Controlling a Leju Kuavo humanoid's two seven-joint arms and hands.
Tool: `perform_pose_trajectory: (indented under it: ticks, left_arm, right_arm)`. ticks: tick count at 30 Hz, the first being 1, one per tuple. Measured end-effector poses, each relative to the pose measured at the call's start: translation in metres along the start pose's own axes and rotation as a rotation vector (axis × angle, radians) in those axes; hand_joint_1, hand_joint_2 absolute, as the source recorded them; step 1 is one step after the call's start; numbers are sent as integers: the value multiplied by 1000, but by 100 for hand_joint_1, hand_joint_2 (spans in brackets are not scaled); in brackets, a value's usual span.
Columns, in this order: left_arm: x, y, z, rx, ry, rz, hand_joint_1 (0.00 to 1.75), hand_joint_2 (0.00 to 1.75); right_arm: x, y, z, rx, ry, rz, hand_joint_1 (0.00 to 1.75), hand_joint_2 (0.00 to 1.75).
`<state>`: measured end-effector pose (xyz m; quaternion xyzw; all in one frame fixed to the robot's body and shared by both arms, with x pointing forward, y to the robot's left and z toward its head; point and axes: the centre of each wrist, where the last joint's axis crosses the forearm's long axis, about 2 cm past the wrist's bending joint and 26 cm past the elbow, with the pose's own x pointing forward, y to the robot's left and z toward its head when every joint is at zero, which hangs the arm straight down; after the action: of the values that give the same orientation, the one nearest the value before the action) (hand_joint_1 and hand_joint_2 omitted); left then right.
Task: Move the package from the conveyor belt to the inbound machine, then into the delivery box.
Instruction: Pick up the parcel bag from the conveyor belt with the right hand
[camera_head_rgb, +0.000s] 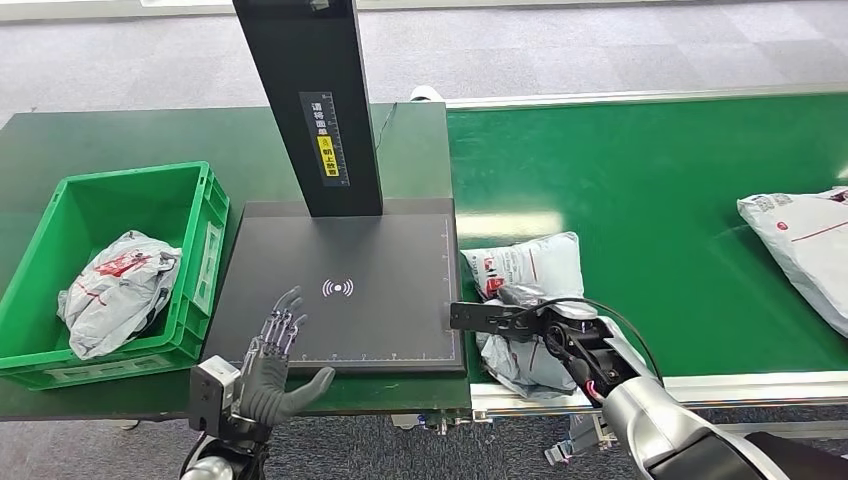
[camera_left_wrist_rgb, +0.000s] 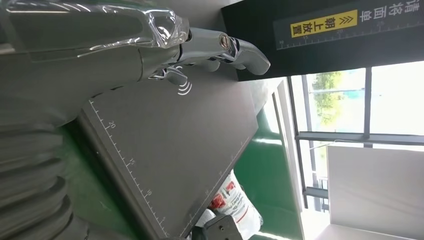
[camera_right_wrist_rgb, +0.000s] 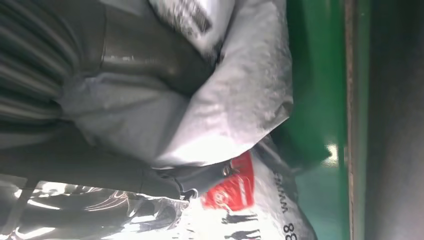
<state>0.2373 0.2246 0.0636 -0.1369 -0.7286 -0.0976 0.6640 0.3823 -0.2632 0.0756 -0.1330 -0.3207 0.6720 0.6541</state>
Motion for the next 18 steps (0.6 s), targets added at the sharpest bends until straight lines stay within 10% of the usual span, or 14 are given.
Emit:
perform_pose_trajectory:
  ticks: [18]
  left_arm:
    - [-2,5,18,24,-13,-3,0,175]
  right_arm:
    - [19,-17,5,-333,-284,-155,175,175]
